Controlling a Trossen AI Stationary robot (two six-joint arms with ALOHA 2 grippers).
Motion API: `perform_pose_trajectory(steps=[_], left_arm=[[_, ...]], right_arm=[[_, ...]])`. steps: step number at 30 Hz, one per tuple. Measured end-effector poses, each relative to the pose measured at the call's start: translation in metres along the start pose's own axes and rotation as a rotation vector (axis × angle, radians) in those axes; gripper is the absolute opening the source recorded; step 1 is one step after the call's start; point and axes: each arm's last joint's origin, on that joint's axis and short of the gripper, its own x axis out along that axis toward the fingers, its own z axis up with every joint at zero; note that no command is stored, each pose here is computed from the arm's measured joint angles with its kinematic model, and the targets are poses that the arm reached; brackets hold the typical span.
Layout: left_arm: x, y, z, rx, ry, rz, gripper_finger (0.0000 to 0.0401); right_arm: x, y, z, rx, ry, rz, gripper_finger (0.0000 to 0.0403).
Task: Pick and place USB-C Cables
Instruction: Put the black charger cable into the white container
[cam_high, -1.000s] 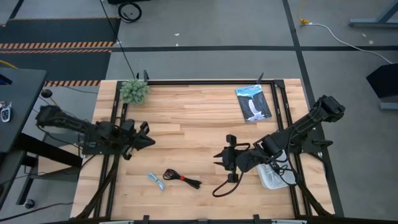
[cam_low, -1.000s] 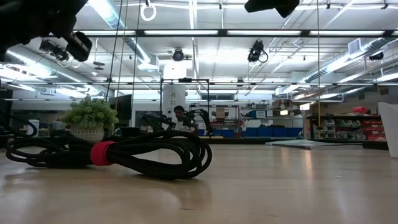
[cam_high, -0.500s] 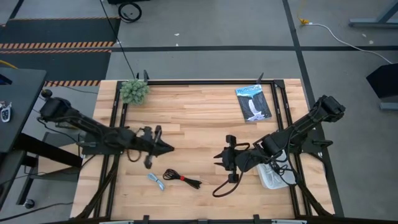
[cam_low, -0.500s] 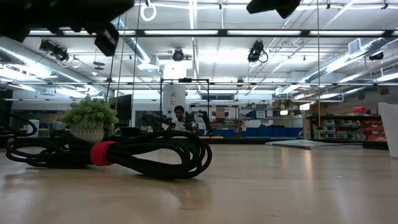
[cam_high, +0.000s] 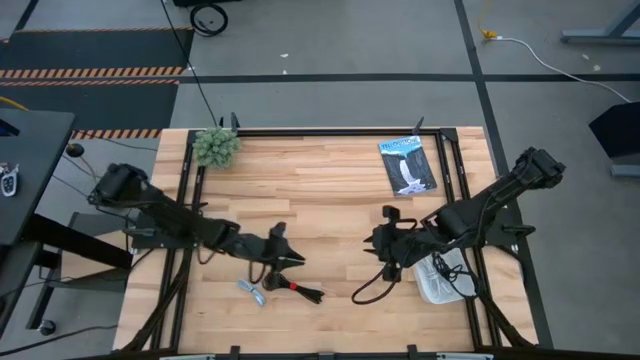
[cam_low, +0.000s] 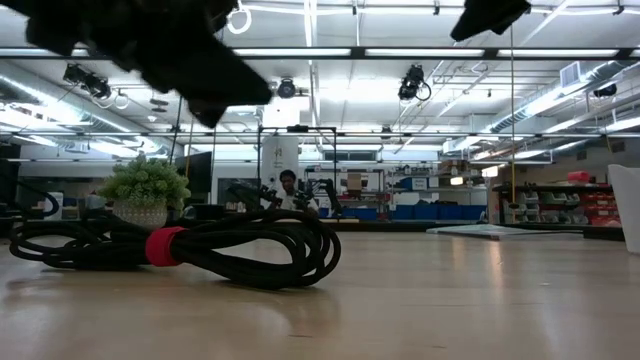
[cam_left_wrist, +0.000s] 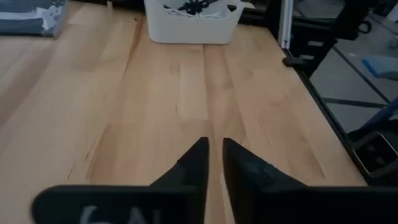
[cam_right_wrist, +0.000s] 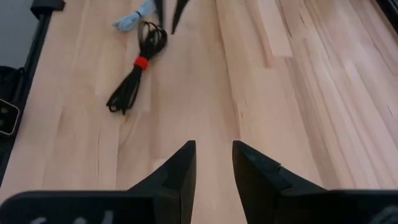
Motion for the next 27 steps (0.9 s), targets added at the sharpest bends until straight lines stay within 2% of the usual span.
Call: perform_pose_trajectory(steps=[3,6,8,11,17,27], left_arm=[[0.017,-0.008,0.013,0.022,0.039,0.001,0.0094],[0.034,-0.021,0.024,0.069,0.085,-0.049,0.0129],[0.044,-0.030,0.024,0.089,0.165,-0.089,0.0149],[0.056,-0.041,0.022,0.124,0.273,-0.081,0.0171],[0.081,-0.053,0.011,0.154,0.385,-0.037,0.0189],[0.088,-0.062,0.011,0.226,0.595,0.035,0.0212]], right_arm=[[-0.007,-0.002,-0.004,0.023,0.027,-0.006,0.0111],[-0.010,0.000,-0.007,0.022,0.035,-0.003,0.0111],[-0.011,0.002,-0.008,0.015,0.035,0.003,0.0111],[-0.011,0.004,-0.008,0.012,0.034,0.007,0.0111],[-0.009,0.005,-0.007,0.041,0.026,0.008,0.0111],[-0.010,0.008,-0.006,0.050,0.005,0.025,0.0111]])
